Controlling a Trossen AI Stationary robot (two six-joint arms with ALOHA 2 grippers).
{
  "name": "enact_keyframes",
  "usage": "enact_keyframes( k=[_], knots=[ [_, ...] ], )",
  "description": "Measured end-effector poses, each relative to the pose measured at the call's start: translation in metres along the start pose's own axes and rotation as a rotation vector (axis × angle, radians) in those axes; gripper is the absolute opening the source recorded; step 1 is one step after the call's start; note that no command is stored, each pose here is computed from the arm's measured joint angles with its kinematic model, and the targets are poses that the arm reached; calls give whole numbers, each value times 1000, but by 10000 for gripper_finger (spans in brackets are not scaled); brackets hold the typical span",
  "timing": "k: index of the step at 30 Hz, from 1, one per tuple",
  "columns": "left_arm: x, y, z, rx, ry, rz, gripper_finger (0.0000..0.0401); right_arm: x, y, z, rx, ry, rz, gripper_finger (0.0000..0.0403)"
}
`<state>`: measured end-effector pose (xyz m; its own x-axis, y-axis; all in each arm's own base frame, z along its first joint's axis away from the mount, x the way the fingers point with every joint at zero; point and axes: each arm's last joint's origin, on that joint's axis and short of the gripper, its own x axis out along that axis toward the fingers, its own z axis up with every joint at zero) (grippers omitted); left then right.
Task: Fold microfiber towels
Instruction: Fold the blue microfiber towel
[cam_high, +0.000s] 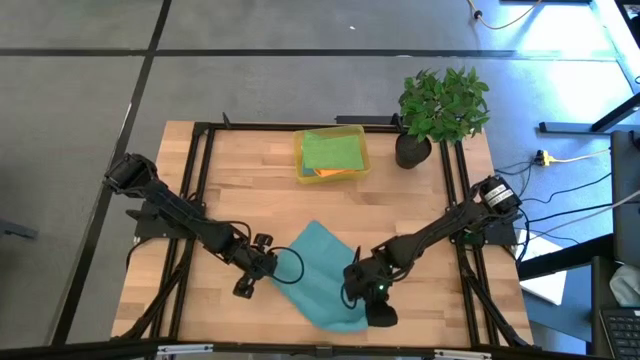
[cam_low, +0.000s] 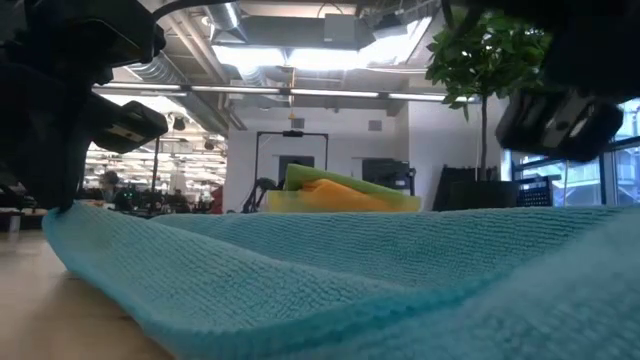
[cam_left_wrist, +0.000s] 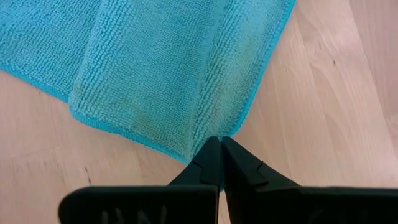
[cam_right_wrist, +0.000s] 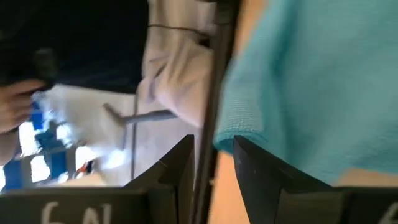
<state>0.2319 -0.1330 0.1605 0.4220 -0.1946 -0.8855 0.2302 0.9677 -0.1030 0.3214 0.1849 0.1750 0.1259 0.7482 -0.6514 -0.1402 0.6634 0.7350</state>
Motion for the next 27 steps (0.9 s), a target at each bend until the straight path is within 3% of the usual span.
enact_keyframes(
  k=[7, 13, 19, 27],
  knots=[
    [0, 0, 0, -2, -3, -1, 0, 4, -14, -10, 165, -20, -121, 113],
    [0, 0, 0, -9, -3, -1, 0, 4, -19, -17, 232, 30, -149, 113],
    [0, 0, 0, -25, -3, -1, 0, -4, -3, -15, 197, -12, -91, 113],
    [0, 0, 0, -25, -3, -1, 0, -11, 19, -24, 87, -161, -191, 114]
  ],
)
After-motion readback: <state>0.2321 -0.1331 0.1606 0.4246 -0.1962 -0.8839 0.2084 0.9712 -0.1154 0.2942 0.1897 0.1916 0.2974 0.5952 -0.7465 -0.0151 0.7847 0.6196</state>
